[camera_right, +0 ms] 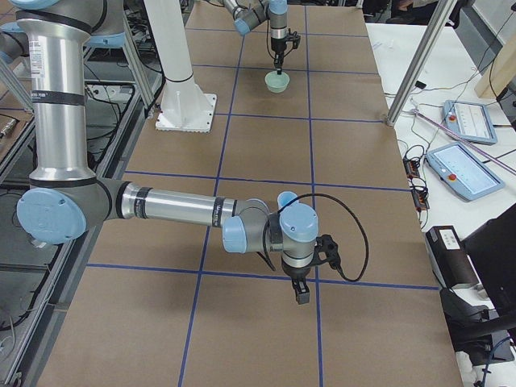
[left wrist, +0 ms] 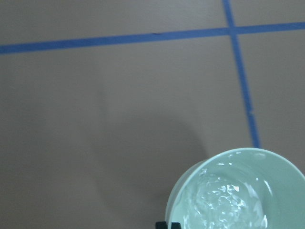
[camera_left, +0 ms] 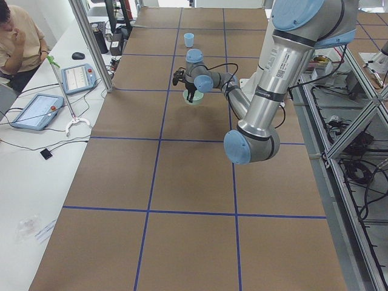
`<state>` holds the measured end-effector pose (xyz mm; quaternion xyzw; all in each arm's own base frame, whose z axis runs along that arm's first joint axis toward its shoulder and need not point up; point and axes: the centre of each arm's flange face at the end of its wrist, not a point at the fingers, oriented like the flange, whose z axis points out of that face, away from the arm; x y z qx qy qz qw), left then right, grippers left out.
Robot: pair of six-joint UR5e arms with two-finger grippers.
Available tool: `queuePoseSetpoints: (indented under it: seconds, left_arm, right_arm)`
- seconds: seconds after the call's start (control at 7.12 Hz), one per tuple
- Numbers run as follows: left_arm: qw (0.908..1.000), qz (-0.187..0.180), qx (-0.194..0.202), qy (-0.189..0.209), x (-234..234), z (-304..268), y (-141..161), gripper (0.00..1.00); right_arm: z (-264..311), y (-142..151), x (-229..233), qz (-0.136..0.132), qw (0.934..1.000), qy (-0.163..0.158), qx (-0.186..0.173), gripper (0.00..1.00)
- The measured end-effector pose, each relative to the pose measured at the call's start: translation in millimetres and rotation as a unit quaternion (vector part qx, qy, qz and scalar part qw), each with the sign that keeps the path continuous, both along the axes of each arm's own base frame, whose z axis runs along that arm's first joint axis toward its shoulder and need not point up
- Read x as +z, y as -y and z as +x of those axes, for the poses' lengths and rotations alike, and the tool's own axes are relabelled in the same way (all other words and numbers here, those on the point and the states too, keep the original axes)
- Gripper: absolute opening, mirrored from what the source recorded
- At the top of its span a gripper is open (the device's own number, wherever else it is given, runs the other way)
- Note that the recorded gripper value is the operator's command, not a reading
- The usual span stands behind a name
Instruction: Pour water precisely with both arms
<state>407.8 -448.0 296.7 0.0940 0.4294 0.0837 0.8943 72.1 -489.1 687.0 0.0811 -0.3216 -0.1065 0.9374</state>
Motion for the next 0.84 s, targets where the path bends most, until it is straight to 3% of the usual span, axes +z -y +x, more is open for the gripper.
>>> queuePoseSetpoints:
  seconds: [0.42,0.84]
  left_arm:
    - [0.9982,0.036,0.039,0.026,110.5,-117.5,28.1,0.0]
    - [0.9947,0.054,0.075,0.044,178.8,-160.5,41.2,0.0]
  right_arm:
    - [-0.1,-1.0,3.0,-0.003,1.0,0.001,0.001,1.0]
    - [-0.1,-0.6,3.4,-0.005,1.0,0.001,0.002,1.0]
